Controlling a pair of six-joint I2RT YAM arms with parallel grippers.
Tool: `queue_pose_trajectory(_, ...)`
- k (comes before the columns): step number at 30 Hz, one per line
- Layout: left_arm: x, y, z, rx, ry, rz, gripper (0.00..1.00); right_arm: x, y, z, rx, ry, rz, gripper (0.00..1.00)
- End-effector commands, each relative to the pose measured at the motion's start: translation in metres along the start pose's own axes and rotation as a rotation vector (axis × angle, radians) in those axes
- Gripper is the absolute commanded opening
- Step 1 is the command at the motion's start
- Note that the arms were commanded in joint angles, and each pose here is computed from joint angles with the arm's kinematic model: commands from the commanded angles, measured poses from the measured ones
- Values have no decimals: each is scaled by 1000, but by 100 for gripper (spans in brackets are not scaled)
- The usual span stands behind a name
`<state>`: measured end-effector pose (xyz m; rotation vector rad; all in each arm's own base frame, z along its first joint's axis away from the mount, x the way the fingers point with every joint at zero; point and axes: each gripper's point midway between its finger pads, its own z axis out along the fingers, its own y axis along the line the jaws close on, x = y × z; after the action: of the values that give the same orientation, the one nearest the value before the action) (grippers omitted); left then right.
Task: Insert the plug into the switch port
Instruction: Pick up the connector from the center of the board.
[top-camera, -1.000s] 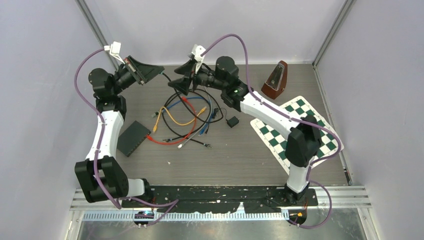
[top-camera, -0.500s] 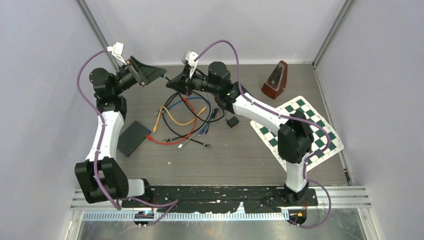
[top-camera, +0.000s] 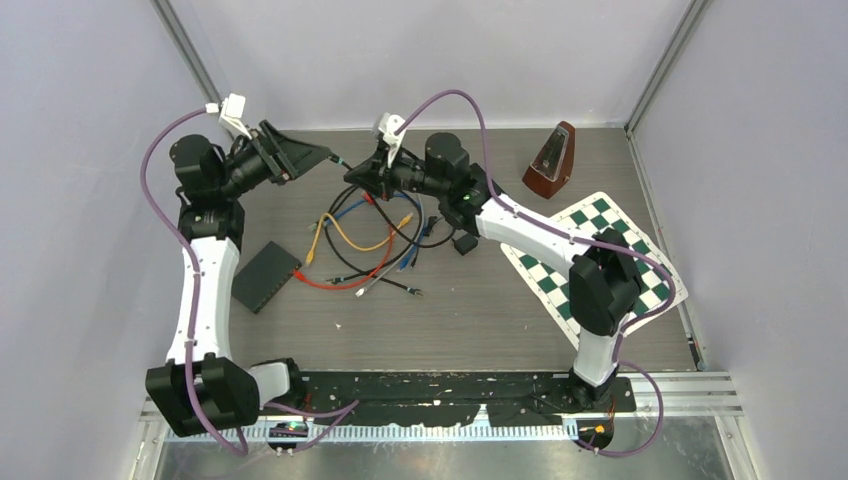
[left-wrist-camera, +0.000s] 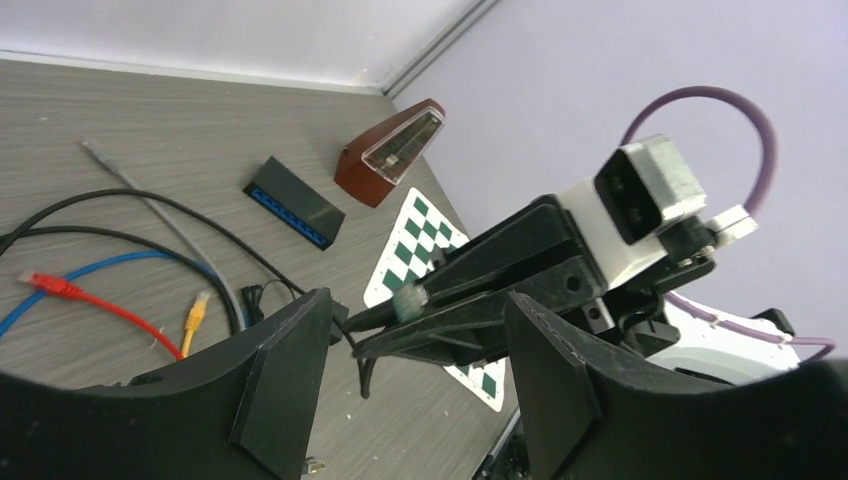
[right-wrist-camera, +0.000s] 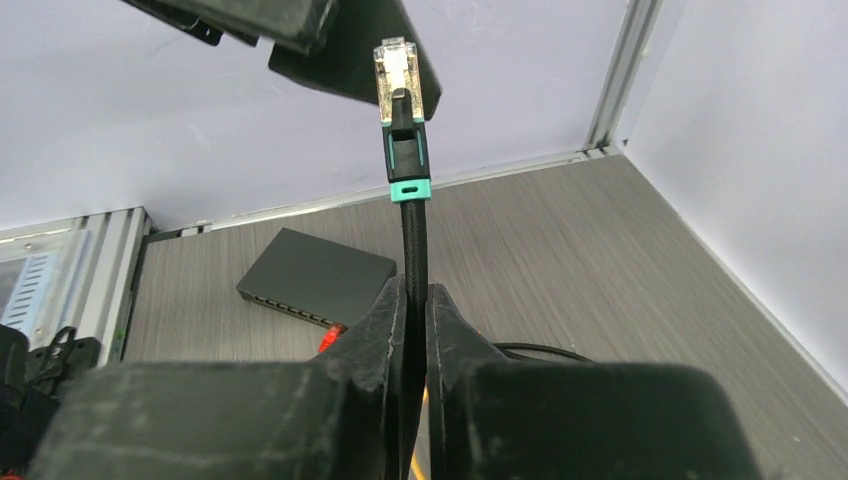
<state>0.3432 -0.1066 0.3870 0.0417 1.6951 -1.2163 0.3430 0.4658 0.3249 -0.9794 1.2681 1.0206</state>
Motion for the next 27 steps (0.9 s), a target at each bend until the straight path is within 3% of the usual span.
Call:
queue_pose_trajectory(1, -5, -9, -13, -69, -23, 48, 66, -62, -1, -20, 74, -99, -135, 5)
queue_pose_trajectory(9, -15, -3, -43, -269, -167, 25, 68, -116, -33, -52, 264, -78, -314, 5)
queue_pose_trajectory(14, -3, 30, -72, -499, -232, -4, 69, -187, -54, -63, 352, -202, -504, 5)
queue_pose_trajectory(19, 20, 57, -90, -616, -280, -78, 69, -282, -71, -76, 461, -350, -660, 5)
queue_pose_trajectory(22, 35, 73, -98, -677, -292, -115, 69, -305, -84, -74, 500, -375, -715, 5)
queue_pose_trajectory(27, 43, 86, -105, -738, -276, -117, 70, -360, -70, -105, 549, -468, -820, 5)
